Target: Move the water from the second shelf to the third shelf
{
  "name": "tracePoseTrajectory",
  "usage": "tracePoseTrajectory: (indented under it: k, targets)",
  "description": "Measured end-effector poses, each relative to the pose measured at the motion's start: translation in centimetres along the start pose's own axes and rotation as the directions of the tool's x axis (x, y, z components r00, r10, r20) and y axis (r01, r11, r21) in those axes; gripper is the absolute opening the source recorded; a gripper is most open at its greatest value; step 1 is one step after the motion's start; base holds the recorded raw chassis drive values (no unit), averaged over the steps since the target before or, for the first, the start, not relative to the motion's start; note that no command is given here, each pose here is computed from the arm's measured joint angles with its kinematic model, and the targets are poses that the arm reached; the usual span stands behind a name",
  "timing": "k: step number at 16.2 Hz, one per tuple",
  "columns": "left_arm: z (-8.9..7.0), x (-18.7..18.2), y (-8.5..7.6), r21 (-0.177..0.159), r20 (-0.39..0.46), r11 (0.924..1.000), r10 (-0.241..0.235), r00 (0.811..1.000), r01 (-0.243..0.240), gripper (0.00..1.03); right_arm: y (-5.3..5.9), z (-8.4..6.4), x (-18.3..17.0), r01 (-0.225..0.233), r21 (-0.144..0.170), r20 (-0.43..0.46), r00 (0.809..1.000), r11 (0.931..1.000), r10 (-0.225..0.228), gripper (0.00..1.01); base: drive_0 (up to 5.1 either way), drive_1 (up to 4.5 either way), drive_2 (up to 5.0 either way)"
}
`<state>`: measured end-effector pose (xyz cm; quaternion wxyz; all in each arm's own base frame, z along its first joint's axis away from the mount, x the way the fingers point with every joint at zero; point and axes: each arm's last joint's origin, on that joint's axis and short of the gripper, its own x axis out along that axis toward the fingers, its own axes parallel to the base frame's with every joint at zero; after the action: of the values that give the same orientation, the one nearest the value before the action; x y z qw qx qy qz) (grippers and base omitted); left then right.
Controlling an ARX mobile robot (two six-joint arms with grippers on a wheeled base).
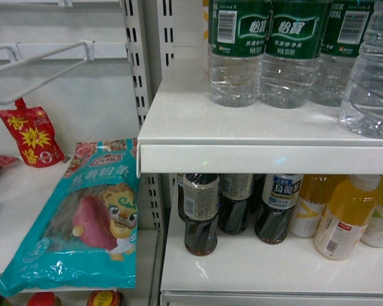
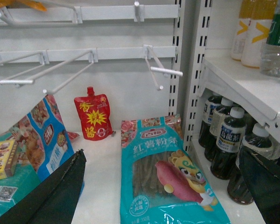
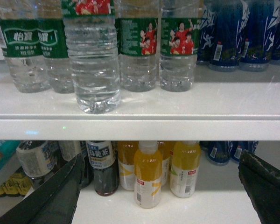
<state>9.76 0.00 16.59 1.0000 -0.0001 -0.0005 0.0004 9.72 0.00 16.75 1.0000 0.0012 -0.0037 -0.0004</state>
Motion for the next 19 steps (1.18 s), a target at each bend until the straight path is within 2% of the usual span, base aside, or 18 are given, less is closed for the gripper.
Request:
tracePoseTrajectory:
  k: [19]
  targets:
    - [-0.05,0.00,0.00,0.000,-0.005,1.0000,0.000,1.000,0.000,0.98,0.00,-0.03,0.00,0.000,-0.001,-0.003,1.000,1.0000,0.000,0.98,0.0,0.00,0.0]
